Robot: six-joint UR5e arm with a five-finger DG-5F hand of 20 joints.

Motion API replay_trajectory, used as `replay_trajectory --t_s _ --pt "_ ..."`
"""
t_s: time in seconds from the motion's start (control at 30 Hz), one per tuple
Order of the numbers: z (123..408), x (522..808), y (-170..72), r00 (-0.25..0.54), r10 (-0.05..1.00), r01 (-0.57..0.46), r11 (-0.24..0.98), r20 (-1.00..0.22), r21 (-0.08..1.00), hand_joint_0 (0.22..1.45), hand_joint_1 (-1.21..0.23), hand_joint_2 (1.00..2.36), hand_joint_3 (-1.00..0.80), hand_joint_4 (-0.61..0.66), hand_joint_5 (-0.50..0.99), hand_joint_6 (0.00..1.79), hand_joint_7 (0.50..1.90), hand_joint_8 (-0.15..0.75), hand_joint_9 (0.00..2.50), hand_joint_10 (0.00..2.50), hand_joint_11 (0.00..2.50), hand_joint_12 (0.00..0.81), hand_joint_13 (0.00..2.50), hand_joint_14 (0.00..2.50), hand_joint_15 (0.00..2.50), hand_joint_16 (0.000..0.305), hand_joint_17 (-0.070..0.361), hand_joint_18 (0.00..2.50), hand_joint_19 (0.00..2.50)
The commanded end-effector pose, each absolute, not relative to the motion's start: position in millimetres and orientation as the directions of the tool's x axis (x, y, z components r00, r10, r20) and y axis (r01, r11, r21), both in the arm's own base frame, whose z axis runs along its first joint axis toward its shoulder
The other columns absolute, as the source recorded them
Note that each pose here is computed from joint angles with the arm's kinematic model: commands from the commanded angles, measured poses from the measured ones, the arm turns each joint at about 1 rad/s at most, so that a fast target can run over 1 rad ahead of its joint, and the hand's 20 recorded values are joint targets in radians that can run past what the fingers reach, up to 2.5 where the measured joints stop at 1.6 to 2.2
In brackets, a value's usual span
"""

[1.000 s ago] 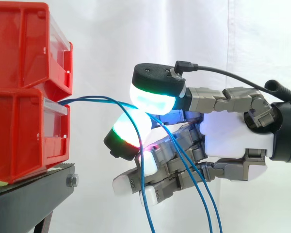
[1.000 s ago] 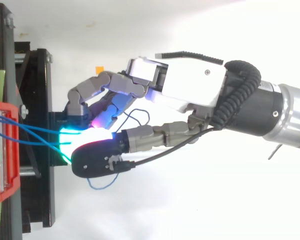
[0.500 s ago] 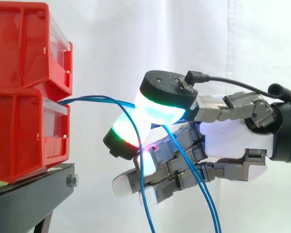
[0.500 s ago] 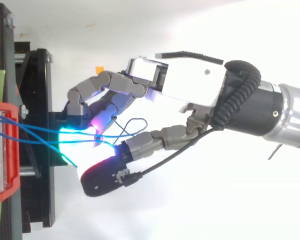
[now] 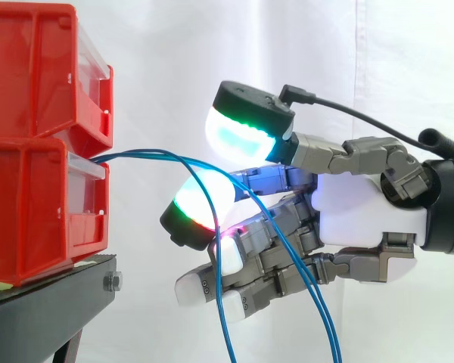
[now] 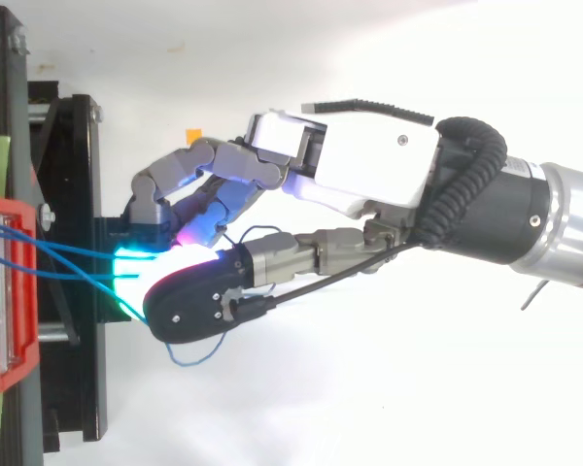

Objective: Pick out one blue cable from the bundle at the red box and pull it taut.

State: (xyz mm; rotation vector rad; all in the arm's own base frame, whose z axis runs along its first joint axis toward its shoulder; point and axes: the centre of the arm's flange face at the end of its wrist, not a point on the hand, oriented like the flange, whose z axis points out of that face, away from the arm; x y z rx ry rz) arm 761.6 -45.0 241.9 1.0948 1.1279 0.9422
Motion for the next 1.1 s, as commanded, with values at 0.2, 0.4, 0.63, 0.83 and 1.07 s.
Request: replay_trajectory --t_s 0.2,0.4,0.63,0.83,1.07 --pt "241.7 761.6 -45.0 0.191 0.959 -0.033 0.218 -0.208 0.975 0.59 -0.58 1.02 -0.16 0.13 -0.17 0.87 1.08 0.266 0.94 0.02 0.58 0.333 0.72 0.01 0.26 0.051 0.114 0.59 0.51" --pt "241.7 761.6 -45.0 0.191 0.959 -0.033 0.218 -0.208 0.975 0.60 -0.72 1.02 -0.15 0.12 -0.18 0.88 1.07 0.258 0.90 0.02 0.59 0.335 0.71 0.01 0.26 0.052 0.116 0.58 0.51" --pt "241.7 761.6 -43.7 0.188 0.960 -0.034 0.218 -0.208 0.975 0.64 -0.83 1.02 -0.27 0.09 -0.19 0.89 1.02 0.250 0.85 0.02 0.59 0.331 0.68 0.01 0.24 0.051 0.116 0.57 0.46" --pt "242.8 761.5 -43.7 0.188 0.960 -0.036 0.218 -0.208 0.975 0.68 -0.85 1.01 -0.35 0.08 -0.20 0.89 0.99 0.244 0.83 0.02 0.58 0.332 0.67 0.01 0.23 0.051 0.115 0.59 0.42" --pt "242.8 761.5 -43.7 0.188 0.960 -0.036 0.218 -0.208 0.975 0.61 -0.76 1.00 -0.50 0.14 -0.19 0.89 1.01 0.243 0.87 0.02 0.58 0.325 0.69 0.01 0.23 0.051 0.114 0.61 0.44"
